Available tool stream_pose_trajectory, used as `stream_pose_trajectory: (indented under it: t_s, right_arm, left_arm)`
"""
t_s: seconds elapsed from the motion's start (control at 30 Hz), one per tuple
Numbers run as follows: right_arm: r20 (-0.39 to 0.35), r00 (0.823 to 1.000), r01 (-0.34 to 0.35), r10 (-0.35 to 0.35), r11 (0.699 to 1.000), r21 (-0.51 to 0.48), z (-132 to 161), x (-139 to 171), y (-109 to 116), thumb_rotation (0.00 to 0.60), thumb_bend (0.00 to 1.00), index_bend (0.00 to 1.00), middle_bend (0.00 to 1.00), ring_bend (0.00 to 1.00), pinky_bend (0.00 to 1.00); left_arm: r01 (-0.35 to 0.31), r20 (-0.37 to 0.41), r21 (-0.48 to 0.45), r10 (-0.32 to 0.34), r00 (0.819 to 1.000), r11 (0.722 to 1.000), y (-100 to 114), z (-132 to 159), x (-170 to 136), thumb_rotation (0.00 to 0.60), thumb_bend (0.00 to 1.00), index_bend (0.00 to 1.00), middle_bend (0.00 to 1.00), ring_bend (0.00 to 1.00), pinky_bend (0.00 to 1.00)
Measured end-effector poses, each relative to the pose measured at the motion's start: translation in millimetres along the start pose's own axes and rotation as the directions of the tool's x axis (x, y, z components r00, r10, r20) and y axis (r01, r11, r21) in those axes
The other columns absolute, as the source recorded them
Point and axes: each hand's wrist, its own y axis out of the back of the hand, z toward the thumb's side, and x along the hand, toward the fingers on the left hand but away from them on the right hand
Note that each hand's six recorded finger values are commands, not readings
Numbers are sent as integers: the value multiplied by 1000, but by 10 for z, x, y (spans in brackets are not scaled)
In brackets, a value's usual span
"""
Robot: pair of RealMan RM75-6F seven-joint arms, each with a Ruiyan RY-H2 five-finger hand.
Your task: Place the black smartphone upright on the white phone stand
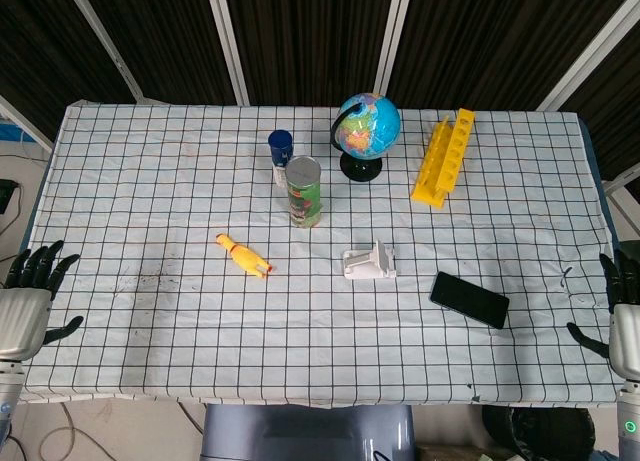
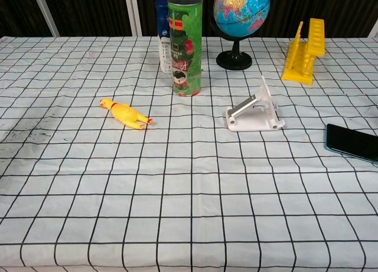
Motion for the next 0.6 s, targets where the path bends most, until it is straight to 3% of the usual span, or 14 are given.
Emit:
stream_pose_trajectory:
  t_s: [0.6]
  right_arm:
    - [2, 997, -72, 72, 997, -1, 55, 10, -63, 600, 48, 0, 0, 0, 180]
  left_arm:
    - [0, 2, 0, 0, 1000, 1000, 0, 5, 2, 600, 100, 140, 0, 0, 0]
